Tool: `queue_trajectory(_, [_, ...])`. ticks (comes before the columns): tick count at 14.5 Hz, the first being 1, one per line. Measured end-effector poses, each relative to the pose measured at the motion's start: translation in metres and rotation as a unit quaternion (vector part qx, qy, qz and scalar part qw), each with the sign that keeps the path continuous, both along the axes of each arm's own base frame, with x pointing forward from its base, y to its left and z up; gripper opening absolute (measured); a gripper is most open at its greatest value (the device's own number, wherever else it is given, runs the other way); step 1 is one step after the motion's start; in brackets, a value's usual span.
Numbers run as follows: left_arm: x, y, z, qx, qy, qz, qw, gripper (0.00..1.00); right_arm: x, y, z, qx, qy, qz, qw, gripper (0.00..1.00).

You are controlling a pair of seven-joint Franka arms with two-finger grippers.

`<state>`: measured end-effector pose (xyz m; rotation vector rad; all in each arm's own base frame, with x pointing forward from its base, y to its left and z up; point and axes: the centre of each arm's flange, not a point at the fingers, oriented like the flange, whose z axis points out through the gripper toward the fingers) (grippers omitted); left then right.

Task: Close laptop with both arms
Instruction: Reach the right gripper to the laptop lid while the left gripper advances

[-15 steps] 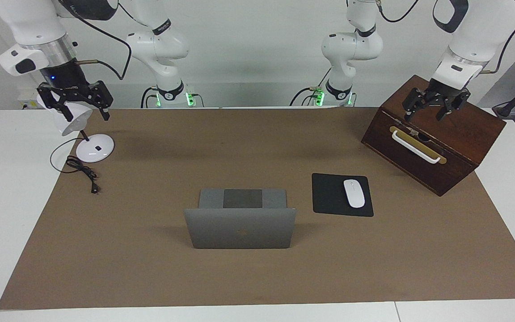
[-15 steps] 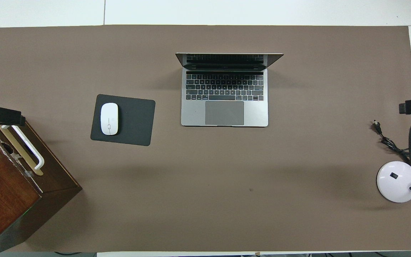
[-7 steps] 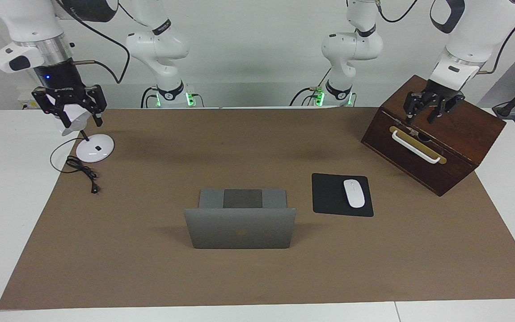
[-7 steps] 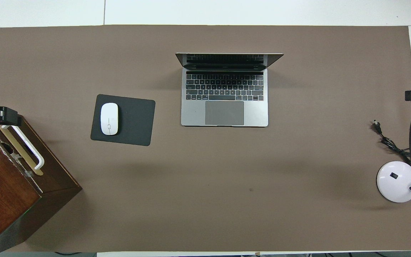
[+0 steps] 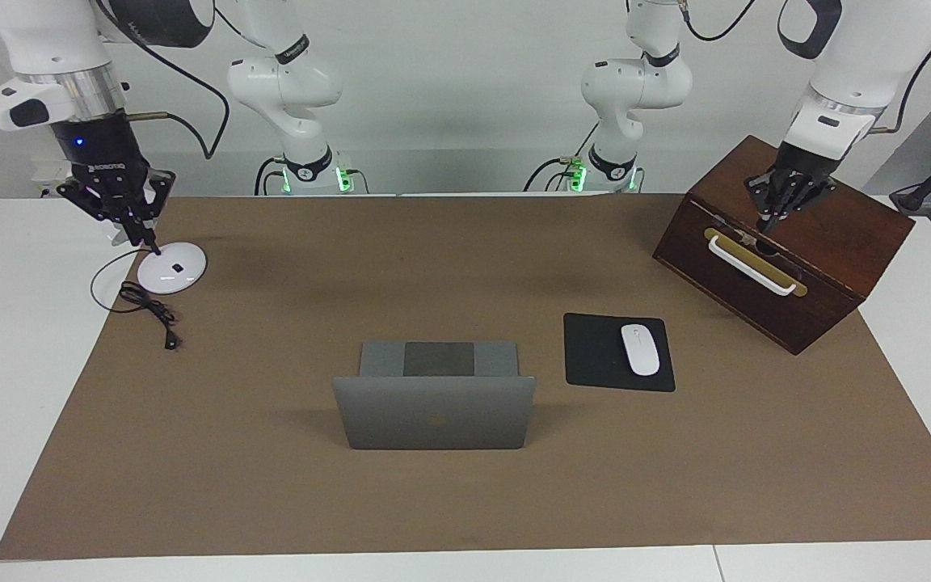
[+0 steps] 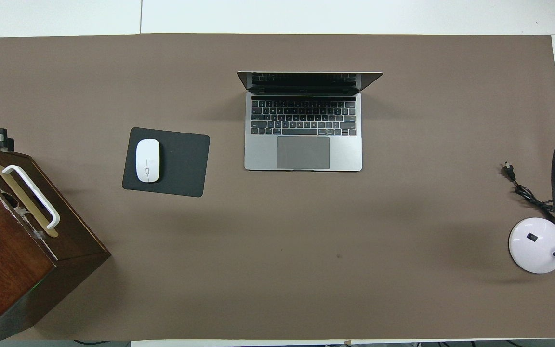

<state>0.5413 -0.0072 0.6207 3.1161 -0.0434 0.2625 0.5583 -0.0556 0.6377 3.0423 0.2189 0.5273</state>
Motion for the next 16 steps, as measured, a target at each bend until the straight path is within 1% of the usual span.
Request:
queue_trajectory(2, [0.005,-0.002,-0.001,-0.008,-0.020,0.001,1.000,0.01,0.013,0.001,-0.007,-0.004,-0.020,0.004,1.000,0.01])
queue_trajectory(5, [0.008,-0.006,-0.005,-0.010,-0.029,-0.003,1.000,0.01,0.032,0.015,-0.017,-0.008,-0.037,0.017,0.999,0.01])
queue_trajectory(7, [0.009,-0.012,-0.013,-0.010,-0.040,-0.009,0.999,0.01,0.047,0.036,-0.018,-0.005,-0.061,0.025,0.998,0.01])
queue_trajectory(9, [0.009,-0.028,-0.030,-0.012,-0.068,-0.024,0.997,0.01,0.064,0.059,-0.019,0.003,-0.085,0.027,0.996,0.01])
queue_trajectory(10, [0.005,-0.041,-0.042,-0.014,-0.083,-0.035,0.996,0.01,0.072,0.068,-0.019,0.009,-0.092,0.022,0.995,0.01])
queue_trajectory(12, [-0.010,-0.064,-0.067,-0.019,-0.106,-0.057,0.993,0.01,0.087,0.090,-0.024,0.026,-0.098,0.004,0.995,0.01])
queue_trajectory(14, [-0.029,-0.087,-0.085,-0.024,-0.121,-0.080,0.989,0.01,0.101,0.116,-0.032,0.043,-0.116,-0.012,0.992,0.01])
queue_trajectory(16, [-0.046,-0.113,-0.100,-0.030,-0.135,-0.106,0.985,0.01,0.114,0.136,-0.041,0.058,-0.129,-0.028,0.990,0.01])
